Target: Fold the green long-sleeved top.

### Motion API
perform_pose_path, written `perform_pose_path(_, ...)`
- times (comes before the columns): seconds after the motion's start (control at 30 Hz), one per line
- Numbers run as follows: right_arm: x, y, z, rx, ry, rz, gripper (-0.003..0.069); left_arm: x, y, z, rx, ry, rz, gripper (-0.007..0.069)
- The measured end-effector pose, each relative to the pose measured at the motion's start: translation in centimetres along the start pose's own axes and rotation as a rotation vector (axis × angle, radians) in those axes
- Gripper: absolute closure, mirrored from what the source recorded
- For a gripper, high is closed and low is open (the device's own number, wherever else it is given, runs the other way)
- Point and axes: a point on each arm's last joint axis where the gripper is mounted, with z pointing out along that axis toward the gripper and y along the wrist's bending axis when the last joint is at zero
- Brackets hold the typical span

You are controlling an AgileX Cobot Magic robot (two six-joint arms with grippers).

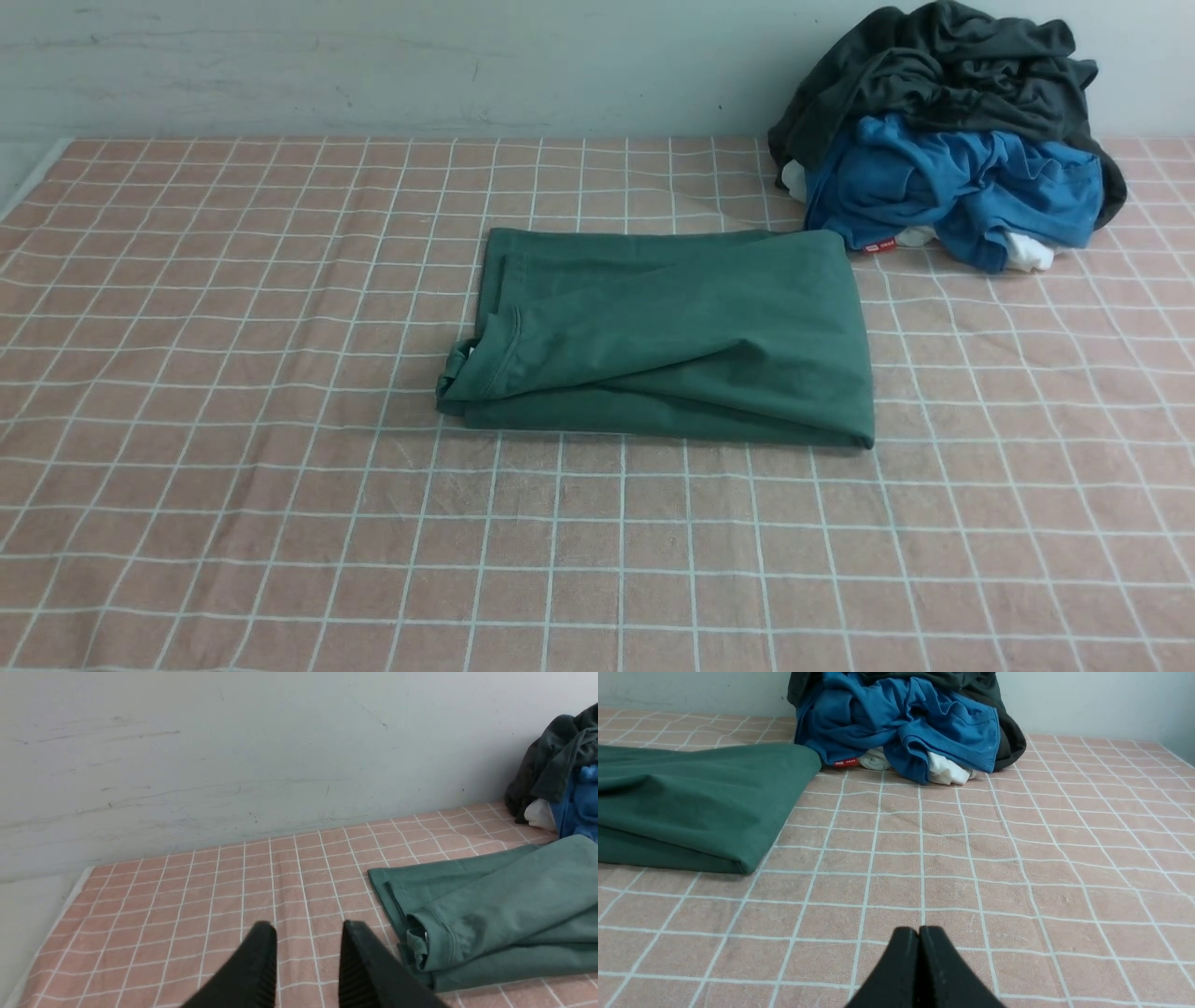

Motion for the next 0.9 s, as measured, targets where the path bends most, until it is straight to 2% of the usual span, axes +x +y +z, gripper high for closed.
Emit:
perform_pose_path(0.17, 0.0, 0.0, 0.0, 0.0, 0.0, 0.0, 0.0667, 4.4, -0.2, -1.8, -0.014, -0.068, 0.042, 0.044)
perform_pose_path(0.33, 0.0, 0.0, 0.0, 0.0, 0.002, 0.001, 0.0667, 8.1, -0.6, -0.7, -0.011, -0.044, 0.028, 0.0441)
perform_pose_path(0.4, 0.0, 0.0, 0.0, 0.0, 0.002, 0.001, 0.0667, 10.1, -0.9, -0.1, 0.026, -0.032, -0.021, 0.0473)
perform_pose_path(0.47, 0.0, 0.0, 0.0, 0.0, 0.002, 0.0, 0.0667, 11.3, -1.0, 0.1, -0.006, -0.008, -0.043, 0.0532)
perform_pose_path(0.5, 0.0, 0.0, 0.0, 0.0, 0.002, 0.0, 0.0667, 11.4, -1.0, 0.1, -0.007, -0.006, -0.043, 0.0539)
perform_pose_path(0.57, 0.0, 0.0, 0.0, 0.0, 0.002, 0.0, 0.0667, 11.9, -1.0, 0.2, -0.018, 0.024, -0.042, 0.0602)
perform_pose_path(0.63, 0.0, 0.0, 0.0, 0.0, 0.002, 0.0, 0.0667, 12.4, -1.0, 0.2, -0.025, 0.074, -0.047, 0.0621)
perform_pose_path(0.77, 0.0, 0.0, 0.0, 0.0, 0.002, -0.007, 0.0667, 13.5, -1.0, 0.0, -0.042, 0.197, -0.08, 0.0629)
perform_pose_path(0.9, 0.0, 0.0, 0.0, 0.0, 0.002, -0.011, 0.0667, 13.5, -0.9, 0.0, -0.065, 0.218, -0.09, 0.0629)
